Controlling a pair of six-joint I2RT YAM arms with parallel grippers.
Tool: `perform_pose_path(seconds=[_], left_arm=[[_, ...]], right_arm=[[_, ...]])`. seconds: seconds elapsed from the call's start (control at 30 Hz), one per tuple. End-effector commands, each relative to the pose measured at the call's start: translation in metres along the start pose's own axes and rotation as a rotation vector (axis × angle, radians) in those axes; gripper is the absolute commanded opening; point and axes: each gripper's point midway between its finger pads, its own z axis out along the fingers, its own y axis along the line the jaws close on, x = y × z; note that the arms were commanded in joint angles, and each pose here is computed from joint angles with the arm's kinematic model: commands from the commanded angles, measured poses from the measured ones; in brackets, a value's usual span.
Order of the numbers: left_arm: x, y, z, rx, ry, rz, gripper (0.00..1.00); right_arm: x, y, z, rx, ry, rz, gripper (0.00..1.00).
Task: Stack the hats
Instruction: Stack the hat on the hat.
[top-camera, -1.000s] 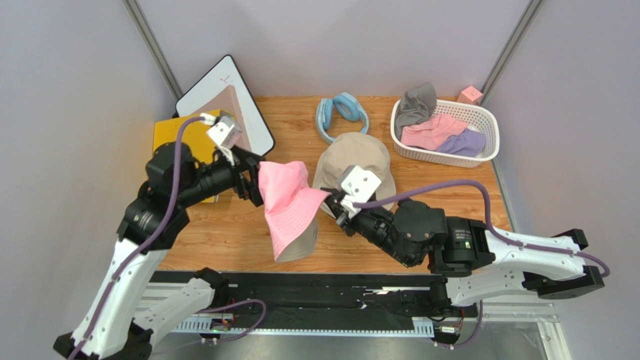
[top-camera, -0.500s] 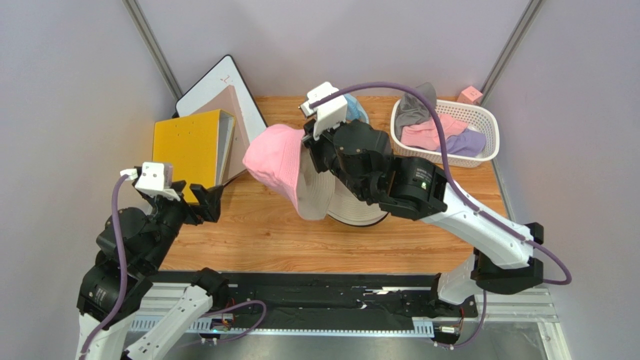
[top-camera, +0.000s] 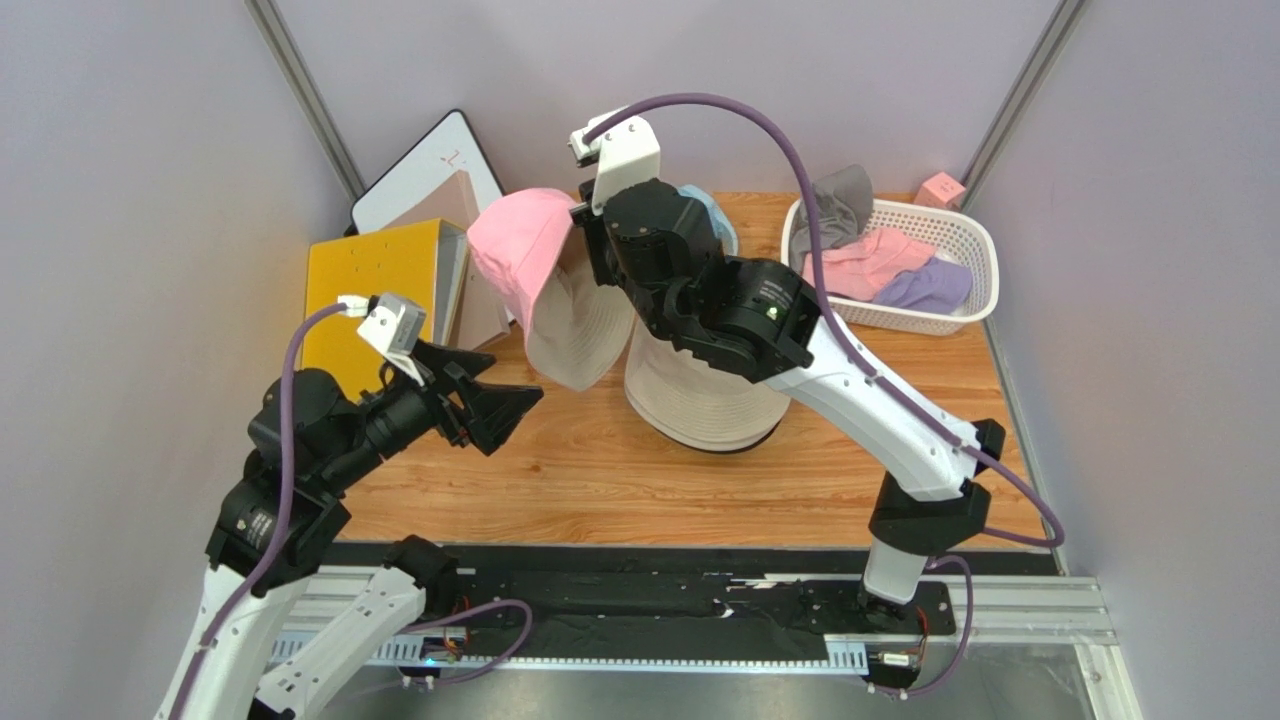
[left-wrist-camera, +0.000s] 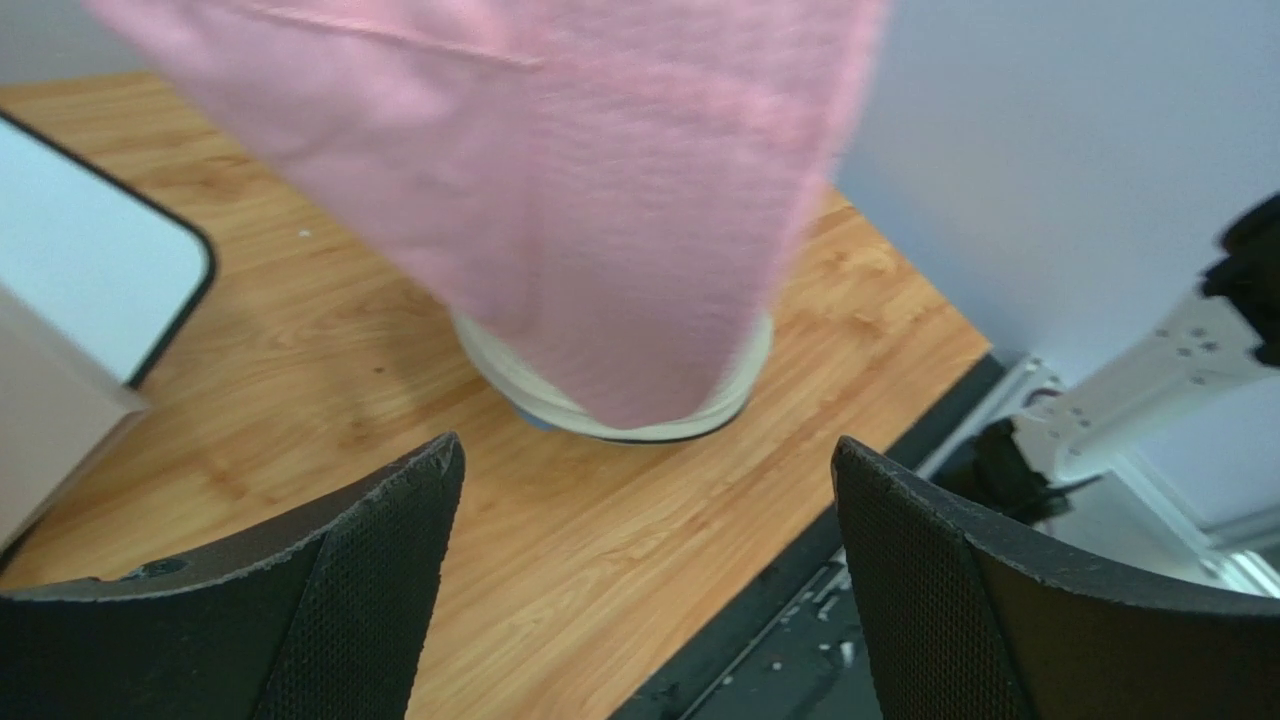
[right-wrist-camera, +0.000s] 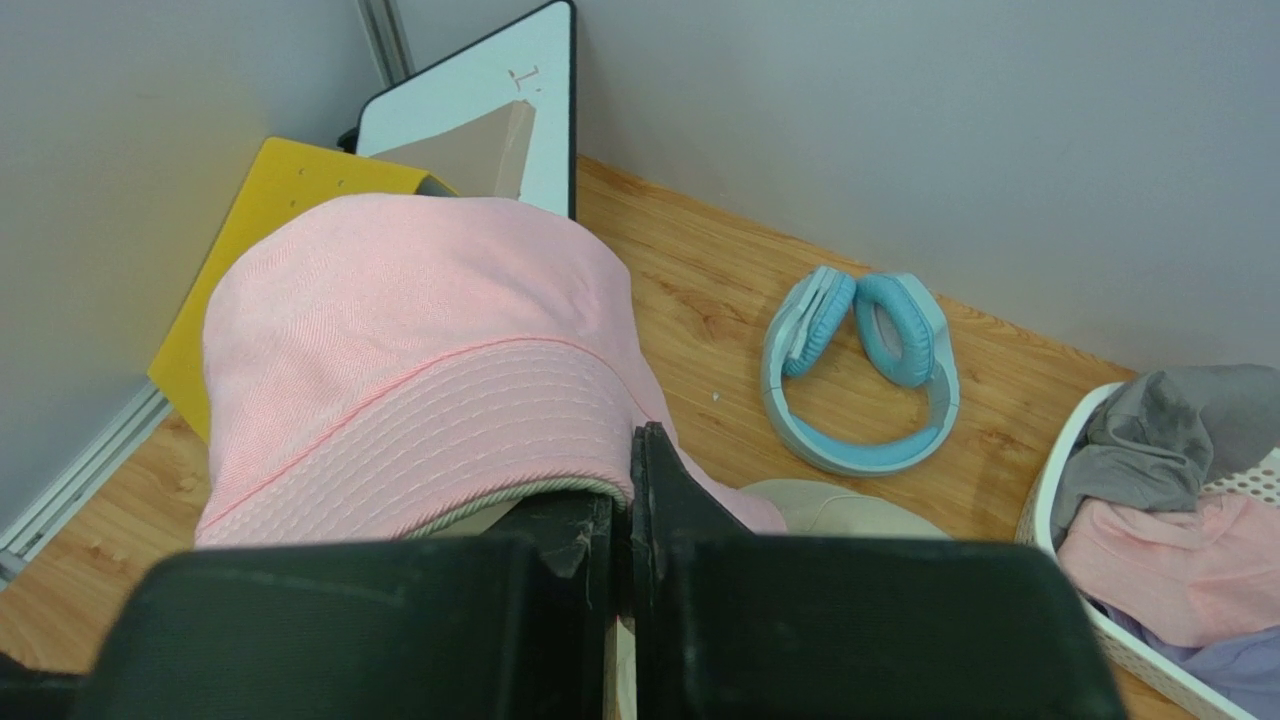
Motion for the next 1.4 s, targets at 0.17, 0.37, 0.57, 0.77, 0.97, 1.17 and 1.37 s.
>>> perform_pose_path(seconds=[0.17, 0.37, 0.57, 0.77, 0.97, 1.17, 1.37], left_arm=[[-0.035, -0.037, 0.009, 0.181, -0.072, -0.034, 0.99], [-0.031, -0.005, 0.021, 0.006, -0.022, 0.003, 0.99], [-0.030, 0.007, 0.038, -0.053, 0.013, 0.033, 1.00], [-0.033, 0.029, 0.042, -0.182, 0.020, 0.070, 0.67], [-0.035, 0.047, 0.043, -0.274, 0.025, 0.110, 0.31], [-0.050, 0.068, 0.041, -0.398, -0.007, 0.150, 0.00], [-0.062, 0.097, 0.038, -0.575, -0.012, 0.208, 0.00]], right_arm=[[-0.013, -0.002, 0.019, 0.046, -0.046, 0.118, 0.00], [-0.013, 0.005, 0.019, 0.013, -0.041, 0.133, 0.00], [-0.004, 0.010, 0.024, 0.004, -0.023, 0.125, 0.00], [0.001, 0.011, 0.025, 0.000, -0.010, 0.115, 0.00], [0.001, 0.011, 0.025, -0.030, -0.016, 0.113, 0.00], [0.004, 0.006, 0.037, -0.071, -0.036, 0.097, 0.00], [-0.001, -0.026, 0.048, -0.051, -0.098, 0.092, 0.00]])
